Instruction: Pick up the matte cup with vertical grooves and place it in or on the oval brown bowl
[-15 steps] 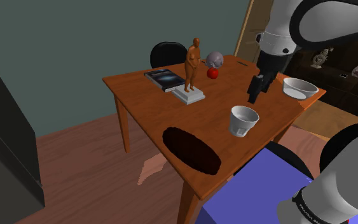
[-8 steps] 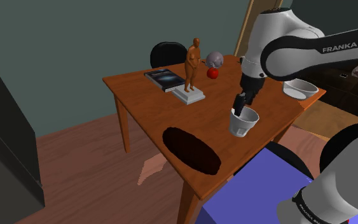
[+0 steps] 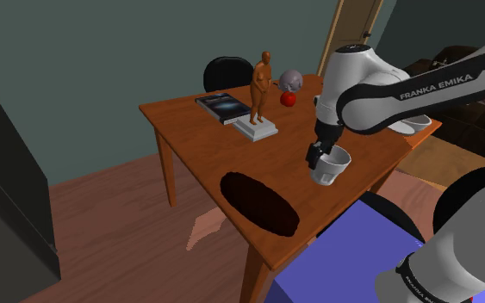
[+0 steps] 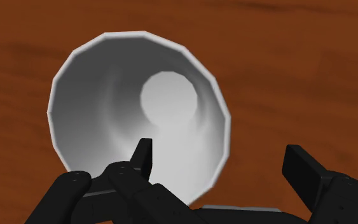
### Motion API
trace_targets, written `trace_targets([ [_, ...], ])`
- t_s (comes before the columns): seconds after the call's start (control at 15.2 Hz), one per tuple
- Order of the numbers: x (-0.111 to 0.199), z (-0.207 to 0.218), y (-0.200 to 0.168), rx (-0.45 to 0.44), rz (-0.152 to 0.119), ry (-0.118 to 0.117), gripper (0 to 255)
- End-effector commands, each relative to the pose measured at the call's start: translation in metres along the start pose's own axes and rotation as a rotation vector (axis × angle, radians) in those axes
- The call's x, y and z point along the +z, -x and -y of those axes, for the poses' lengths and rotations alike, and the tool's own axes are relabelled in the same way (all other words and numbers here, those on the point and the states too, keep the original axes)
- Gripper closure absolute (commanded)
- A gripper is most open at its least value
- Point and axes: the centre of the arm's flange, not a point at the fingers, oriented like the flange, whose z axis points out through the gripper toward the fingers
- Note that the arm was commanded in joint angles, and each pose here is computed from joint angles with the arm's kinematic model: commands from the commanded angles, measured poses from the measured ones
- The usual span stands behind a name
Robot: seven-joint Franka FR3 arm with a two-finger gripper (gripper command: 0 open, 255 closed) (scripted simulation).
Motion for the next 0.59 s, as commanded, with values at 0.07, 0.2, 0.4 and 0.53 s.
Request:
trace_targets([
  [0.07,0.0140,-0.0002,0.0002,0.000,-0.001,0.000,0],
  [0.2,0.0140,-0.0002,0.0002,0.000,-0.001,0.000,0],
  [0.4,0.0140,-0.0002,0.0002,0.000,-0.001,0.000,0],
  [0.53,0.0140,-0.0002,0.0002,0.000,-0.001,0.000,0],
])
